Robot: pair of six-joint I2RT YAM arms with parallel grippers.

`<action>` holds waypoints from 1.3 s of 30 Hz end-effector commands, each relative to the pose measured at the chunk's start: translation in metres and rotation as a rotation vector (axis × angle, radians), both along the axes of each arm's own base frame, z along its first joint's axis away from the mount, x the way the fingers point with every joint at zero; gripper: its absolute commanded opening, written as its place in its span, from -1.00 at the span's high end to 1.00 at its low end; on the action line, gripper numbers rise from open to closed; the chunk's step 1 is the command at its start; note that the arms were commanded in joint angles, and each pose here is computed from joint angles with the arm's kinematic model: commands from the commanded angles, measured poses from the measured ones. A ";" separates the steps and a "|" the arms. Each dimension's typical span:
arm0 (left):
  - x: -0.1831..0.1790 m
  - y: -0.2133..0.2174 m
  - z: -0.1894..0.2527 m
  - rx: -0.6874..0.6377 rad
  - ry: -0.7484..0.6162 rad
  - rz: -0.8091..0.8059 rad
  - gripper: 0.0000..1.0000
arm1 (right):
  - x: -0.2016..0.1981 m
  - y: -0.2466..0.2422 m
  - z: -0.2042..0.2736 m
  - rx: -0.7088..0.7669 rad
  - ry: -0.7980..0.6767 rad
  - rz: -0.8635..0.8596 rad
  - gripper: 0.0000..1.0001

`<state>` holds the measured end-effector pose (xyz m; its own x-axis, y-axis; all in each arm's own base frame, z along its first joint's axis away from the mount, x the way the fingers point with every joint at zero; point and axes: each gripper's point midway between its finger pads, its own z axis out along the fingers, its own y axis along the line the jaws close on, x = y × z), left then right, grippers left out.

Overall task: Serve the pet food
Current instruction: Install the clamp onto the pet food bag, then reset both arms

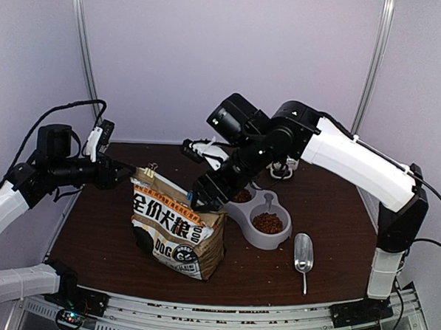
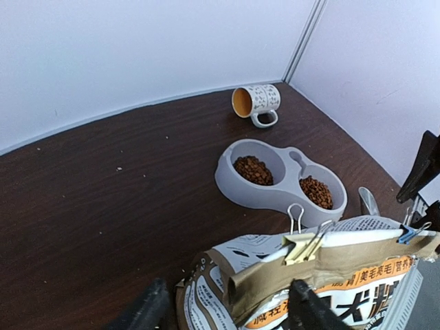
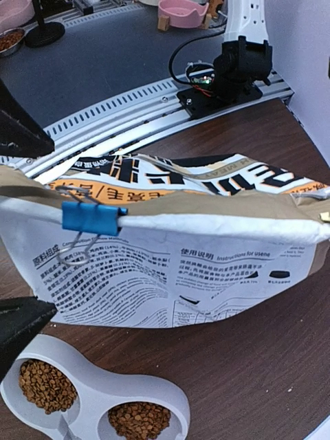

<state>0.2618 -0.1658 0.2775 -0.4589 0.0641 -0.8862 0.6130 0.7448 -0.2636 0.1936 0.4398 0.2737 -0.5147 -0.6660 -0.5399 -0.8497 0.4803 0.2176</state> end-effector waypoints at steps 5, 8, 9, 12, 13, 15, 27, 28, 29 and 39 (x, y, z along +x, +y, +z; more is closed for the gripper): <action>0.020 0.017 0.073 -0.054 -0.156 0.145 -0.66 | 0.016 -0.022 0.089 0.346 -0.139 -0.076 -0.62; 0.043 0.031 0.078 -0.009 -0.132 0.253 -0.76 | 0.037 -0.046 0.104 0.443 -0.185 -0.172 -0.69; 0.052 0.037 0.080 0.001 -0.127 0.284 -0.77 | 0.045 -0.055 0.106 0.467 -0.195 -0.207 -0.70; 0.078 0.077 0.080 0.028 -0.126 0.433 -0.79 | 0.078 -0.094 0.099 0.504 -0.233 -0.347 -0.71; 0.082 0.088 0.079 0.027 -0.126 0.466 -0.79 | 0.089 -0.109 0.092 0.499 -0.246 -0.397 -0.71; 0.088 0.128 0.068 0.016 -0.111 0.587 -0.82 | 0.109 -0.141 0.074 0.482 -0.274 -0.494 -0.71; 0.067 0.286 -0.107 0.028 -0.001 1.138 -0.93 | 0.165 -0.388 -0.054 0.402 -0.460 -1.161 -0.71; 0.062 0.290 -0.110 0.055 -0.029 1.159 -0.94 | 0.159 -0.404 -0.059 0.381 -0.507 -1.203 -0.71; 0.059 0.292 -0.110 0.079 -0.066 1.168 -0.95 | 0.154 -0.418 -0.059 0.378 -0.562 -1.237 -0.71; 0.078 0.244 -0.111 0.267 -0.316 0.967 -0.96 | 0.115 -0.479 -0.068 0.371 -0.934 -1.412 -0.77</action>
